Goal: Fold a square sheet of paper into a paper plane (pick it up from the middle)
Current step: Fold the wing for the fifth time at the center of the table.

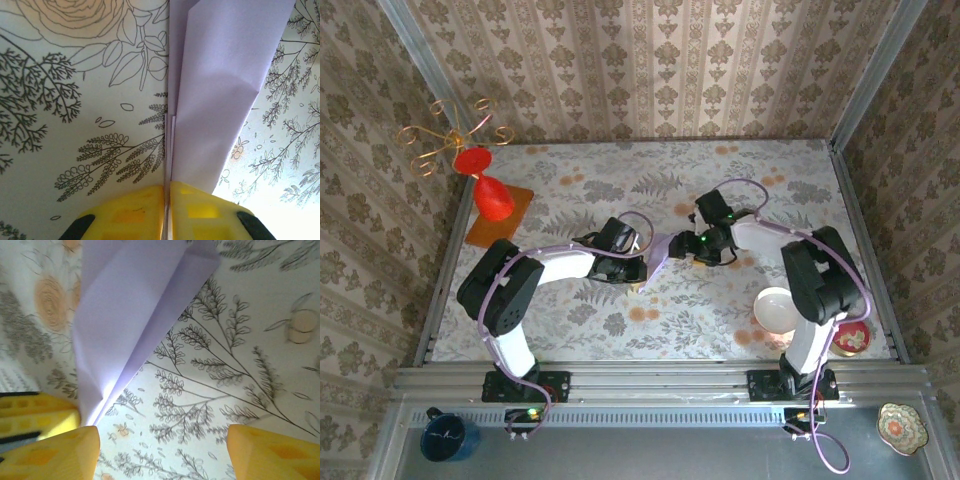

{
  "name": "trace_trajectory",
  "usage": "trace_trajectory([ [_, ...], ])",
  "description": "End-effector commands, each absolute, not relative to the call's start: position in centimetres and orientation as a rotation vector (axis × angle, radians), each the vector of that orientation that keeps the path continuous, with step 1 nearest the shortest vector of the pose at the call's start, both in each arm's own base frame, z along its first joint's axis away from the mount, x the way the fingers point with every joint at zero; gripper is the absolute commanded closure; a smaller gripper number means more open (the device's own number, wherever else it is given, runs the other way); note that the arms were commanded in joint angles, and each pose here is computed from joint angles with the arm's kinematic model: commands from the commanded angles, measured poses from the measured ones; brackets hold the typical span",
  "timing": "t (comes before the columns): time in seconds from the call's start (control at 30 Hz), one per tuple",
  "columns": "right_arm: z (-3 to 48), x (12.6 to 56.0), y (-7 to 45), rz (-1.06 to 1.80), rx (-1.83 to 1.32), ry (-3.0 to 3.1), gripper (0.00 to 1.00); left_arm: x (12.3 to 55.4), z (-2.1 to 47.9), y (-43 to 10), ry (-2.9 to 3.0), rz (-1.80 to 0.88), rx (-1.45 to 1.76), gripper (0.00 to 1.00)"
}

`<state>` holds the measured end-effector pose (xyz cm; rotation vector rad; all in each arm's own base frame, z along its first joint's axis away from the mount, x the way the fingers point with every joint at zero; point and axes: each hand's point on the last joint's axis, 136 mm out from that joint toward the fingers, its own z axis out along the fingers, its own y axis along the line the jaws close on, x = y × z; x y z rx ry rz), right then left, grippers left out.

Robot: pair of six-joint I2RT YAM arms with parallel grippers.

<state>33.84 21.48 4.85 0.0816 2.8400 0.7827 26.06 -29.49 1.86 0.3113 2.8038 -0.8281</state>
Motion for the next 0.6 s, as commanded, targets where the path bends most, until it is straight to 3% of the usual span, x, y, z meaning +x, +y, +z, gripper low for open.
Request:
trace_trajectory([
  [0.0,9.4,34.9,24.1,0.993,-0.011,2.652,0.33,24.1,-1.1,-28.9,2.910,-0.786,0.311,0.87],
  [0.3,8.1,35.6,28.5,1.215,-0.059,2.634,0.63,24.2,-1.1,-28.9,2.912,-0.789,0.308,0.87],
  [0.57,5.5,36.3,29.7,1.208,-0.049,2.708,0.73,24.1,-1.0,-28.9,2.912,-0.791,0.302,0.87],
])
